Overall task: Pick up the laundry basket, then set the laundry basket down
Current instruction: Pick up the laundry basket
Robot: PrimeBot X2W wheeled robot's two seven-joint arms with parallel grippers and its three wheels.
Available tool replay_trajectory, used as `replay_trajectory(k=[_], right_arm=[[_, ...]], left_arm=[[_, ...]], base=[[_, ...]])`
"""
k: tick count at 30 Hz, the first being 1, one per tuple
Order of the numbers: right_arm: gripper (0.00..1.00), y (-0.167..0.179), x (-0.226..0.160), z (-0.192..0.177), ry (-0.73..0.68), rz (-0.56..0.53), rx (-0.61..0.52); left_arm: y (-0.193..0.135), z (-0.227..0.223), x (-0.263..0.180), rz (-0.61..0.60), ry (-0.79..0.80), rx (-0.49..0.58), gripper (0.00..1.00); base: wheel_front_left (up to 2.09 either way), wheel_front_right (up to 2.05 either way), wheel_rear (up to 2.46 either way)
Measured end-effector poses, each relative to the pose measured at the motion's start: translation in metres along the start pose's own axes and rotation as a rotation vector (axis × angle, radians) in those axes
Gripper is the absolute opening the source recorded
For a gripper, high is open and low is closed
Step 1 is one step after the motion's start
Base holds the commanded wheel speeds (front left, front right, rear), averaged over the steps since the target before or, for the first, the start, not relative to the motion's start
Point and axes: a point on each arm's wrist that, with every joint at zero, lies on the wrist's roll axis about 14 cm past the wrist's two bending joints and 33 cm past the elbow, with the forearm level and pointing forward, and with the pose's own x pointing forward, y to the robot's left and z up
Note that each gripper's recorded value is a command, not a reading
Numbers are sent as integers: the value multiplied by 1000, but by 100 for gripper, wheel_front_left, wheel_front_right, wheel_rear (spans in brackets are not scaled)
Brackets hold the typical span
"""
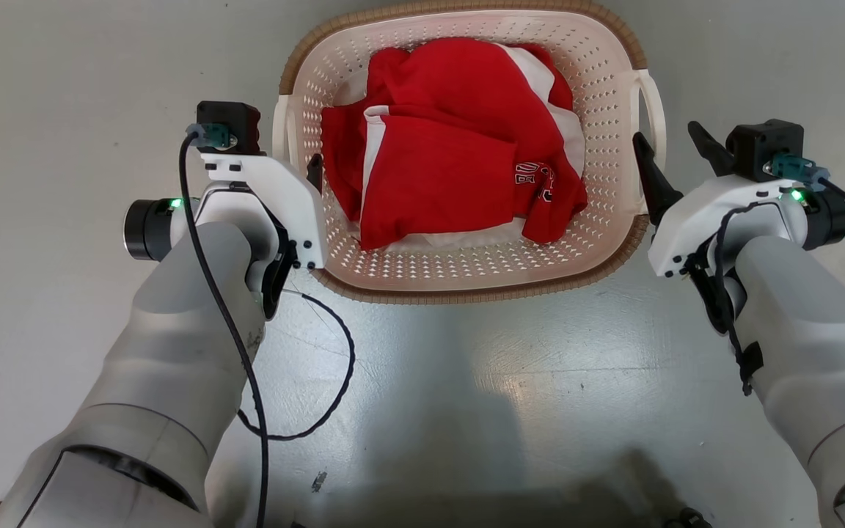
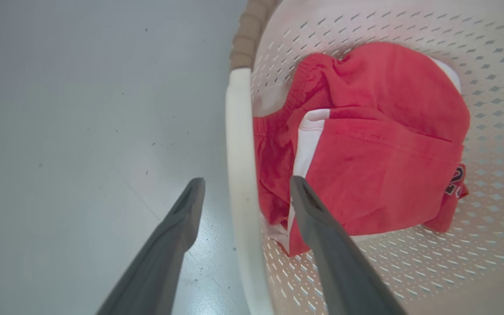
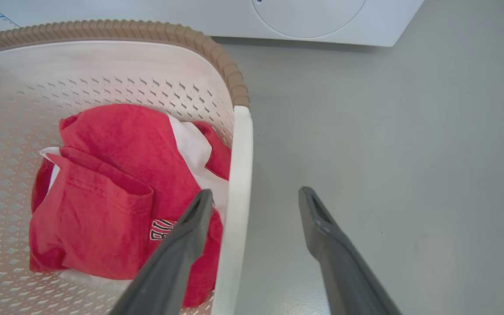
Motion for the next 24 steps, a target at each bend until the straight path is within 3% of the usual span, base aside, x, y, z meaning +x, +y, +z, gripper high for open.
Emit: replay_trajectory(k=[22, 23, 24], right_arm=[[100, 0, 7, -6, 38, 0, 16], [73, 1, 7, -8, 47, 2, 16], [6, 2, 7, -9, 48, 3, 18]], left_arm=[[-4, -3, 10, -5, 25, 58, 100], [-6, -2, 10, -9, 28, 70, 66], [-7, -2, 11, -14, 32, 88, 0]], base=[[0, 0, 0], [0, 0, 0], [0, 0, 0]])
